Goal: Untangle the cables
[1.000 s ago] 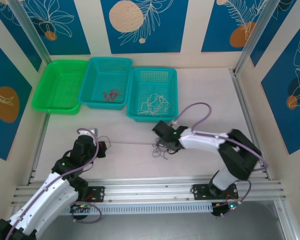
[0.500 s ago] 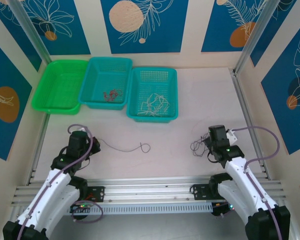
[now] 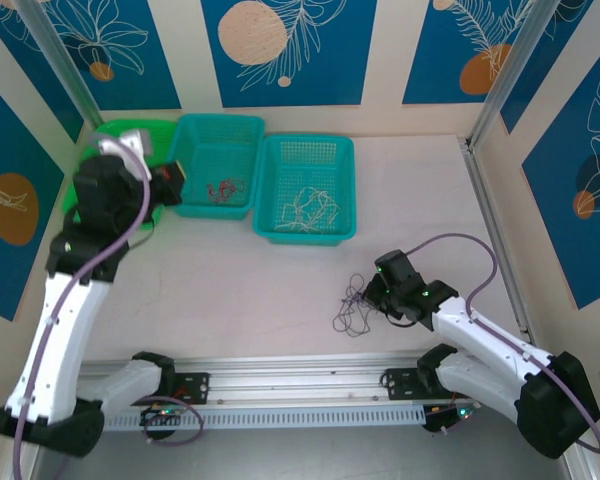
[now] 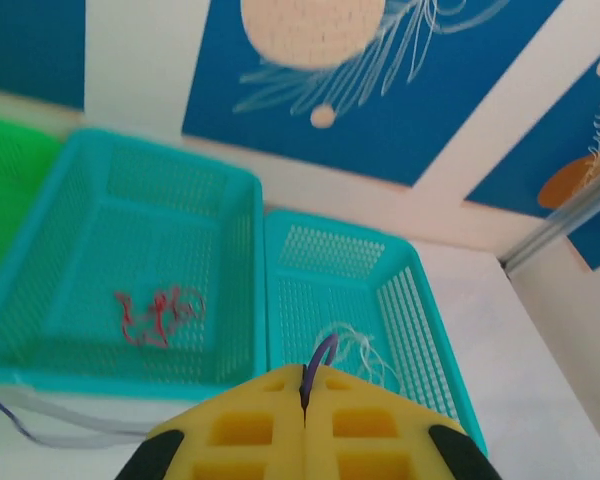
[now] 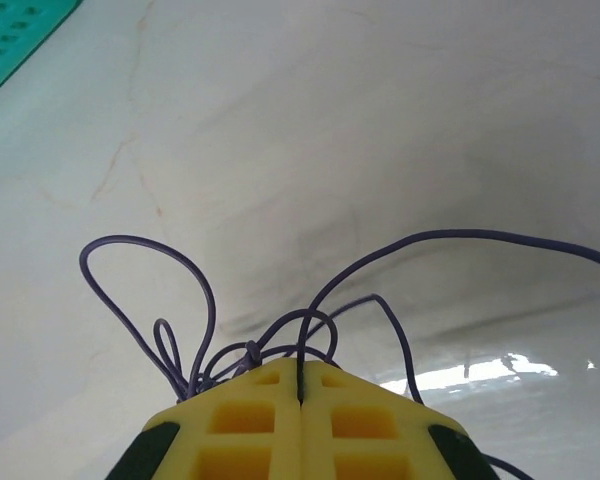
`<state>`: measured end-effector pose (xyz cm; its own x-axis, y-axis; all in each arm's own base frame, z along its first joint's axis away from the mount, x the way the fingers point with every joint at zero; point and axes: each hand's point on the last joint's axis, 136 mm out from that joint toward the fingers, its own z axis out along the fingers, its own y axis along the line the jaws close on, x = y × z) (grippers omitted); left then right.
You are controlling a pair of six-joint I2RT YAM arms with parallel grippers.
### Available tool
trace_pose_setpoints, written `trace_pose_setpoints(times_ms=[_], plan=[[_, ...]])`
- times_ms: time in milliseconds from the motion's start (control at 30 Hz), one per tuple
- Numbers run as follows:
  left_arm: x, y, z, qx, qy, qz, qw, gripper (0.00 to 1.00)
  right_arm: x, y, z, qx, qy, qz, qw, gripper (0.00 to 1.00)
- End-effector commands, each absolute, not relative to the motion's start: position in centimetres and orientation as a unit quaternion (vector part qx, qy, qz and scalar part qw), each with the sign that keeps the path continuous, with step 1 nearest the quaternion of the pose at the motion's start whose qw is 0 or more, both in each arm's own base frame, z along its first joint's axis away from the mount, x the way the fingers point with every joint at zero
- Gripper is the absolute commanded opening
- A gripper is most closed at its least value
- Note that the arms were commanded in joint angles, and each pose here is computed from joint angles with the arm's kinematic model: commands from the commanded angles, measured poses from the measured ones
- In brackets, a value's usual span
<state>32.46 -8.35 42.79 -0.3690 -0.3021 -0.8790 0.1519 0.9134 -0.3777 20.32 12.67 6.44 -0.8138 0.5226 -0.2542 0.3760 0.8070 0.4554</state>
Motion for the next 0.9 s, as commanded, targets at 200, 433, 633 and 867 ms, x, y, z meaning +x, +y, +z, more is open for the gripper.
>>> trace_pose_setpoints(times_ms=[200, 433, 633, 867], plan=[[44.7, 1.4, 49.5, -0.109, 0.776, -0.098, 0.614, 0.00, 20.1, 12.9, 8.3, 0.249, 0.929, 0.200, 0.189, 0.00], [51.5, 9.3, 46.3, -0.172, 0.791, -0.067, 0.583, 0.00, 19.5, 11.1, 9.4, 0.263, 0.922, 0.184, 0.217, 0.00], [55.2, 12.9, 38.9, -0.208, 0.827, -0.062, 0.519, 0.00, 19.6, 10.5, 10.1, 0.270, 0.918, 0.181, 0.228, 0.00], [57.1, 14.5, 29.1, -0.218, 0.879, -0.042, 0.422, 0.33, 19.4, 11.2, 9.9, 0.277, 0.917, 0.194, 0.213, 0.00]])
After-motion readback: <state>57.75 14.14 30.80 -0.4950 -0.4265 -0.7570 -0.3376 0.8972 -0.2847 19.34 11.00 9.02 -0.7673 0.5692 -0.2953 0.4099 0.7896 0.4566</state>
